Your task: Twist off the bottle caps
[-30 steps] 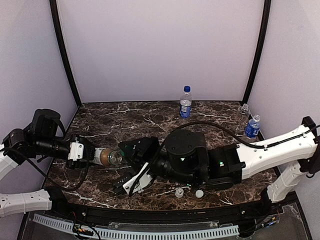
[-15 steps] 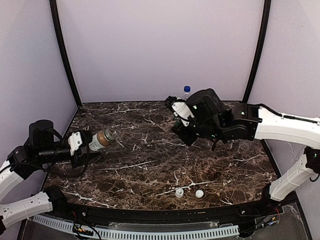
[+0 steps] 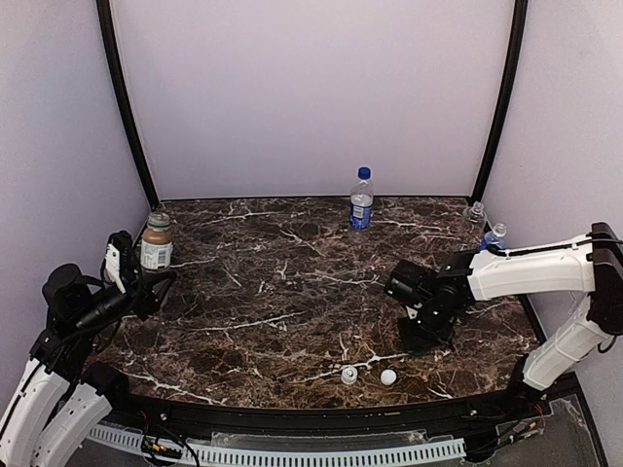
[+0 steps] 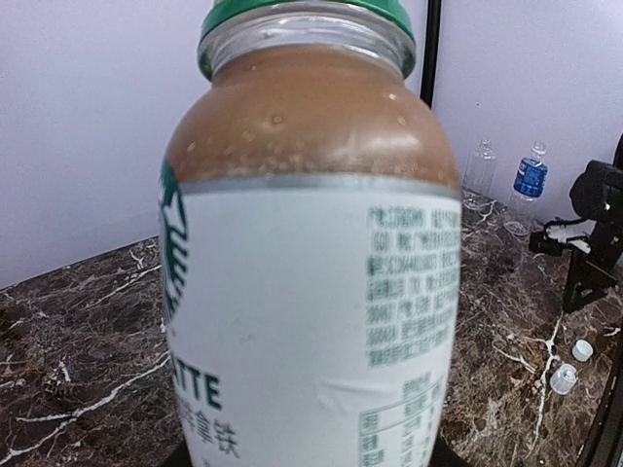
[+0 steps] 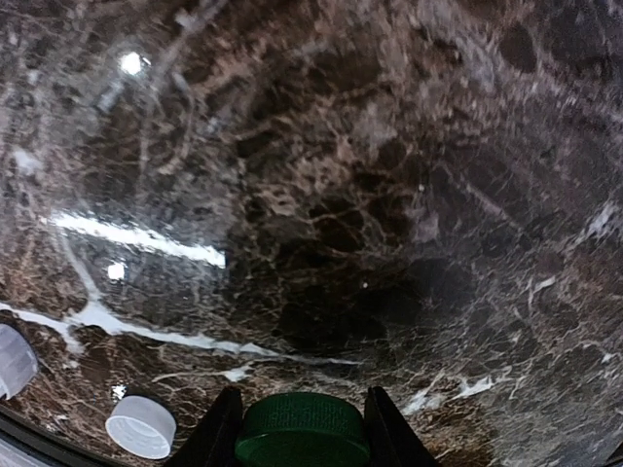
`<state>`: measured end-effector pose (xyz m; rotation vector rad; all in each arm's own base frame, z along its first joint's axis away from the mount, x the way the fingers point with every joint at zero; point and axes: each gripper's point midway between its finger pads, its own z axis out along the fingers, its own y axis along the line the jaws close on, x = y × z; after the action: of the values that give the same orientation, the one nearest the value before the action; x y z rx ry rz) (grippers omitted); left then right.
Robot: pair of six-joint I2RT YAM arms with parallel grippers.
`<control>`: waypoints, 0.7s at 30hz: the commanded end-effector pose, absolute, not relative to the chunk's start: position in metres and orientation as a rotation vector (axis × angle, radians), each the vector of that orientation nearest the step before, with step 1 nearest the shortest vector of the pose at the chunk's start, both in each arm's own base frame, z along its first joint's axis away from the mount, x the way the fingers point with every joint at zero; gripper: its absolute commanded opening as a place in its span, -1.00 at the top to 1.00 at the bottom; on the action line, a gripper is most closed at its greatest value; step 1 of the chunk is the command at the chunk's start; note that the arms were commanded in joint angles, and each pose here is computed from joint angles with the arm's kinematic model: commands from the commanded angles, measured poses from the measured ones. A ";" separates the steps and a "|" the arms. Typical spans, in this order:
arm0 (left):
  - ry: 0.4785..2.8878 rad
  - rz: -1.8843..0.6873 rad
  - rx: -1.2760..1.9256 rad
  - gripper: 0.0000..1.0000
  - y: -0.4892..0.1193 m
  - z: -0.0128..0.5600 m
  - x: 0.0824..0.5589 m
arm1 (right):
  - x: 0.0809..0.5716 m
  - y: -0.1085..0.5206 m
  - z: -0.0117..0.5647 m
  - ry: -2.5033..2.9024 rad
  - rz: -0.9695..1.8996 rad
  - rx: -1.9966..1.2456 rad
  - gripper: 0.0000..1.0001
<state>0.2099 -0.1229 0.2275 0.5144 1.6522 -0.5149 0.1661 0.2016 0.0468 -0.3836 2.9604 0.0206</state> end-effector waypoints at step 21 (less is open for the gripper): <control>1.472 -0.672 0.559 -0.03 -0.134 0.246 0.191 | 0.185 0.218 0.077 2.952 0.038 -0.300 -0.68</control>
<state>0.2021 -0.1221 0.2407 0.4880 1.5397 -0.5911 0.1611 0.2031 0.0329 -0.2685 3.0575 0.0270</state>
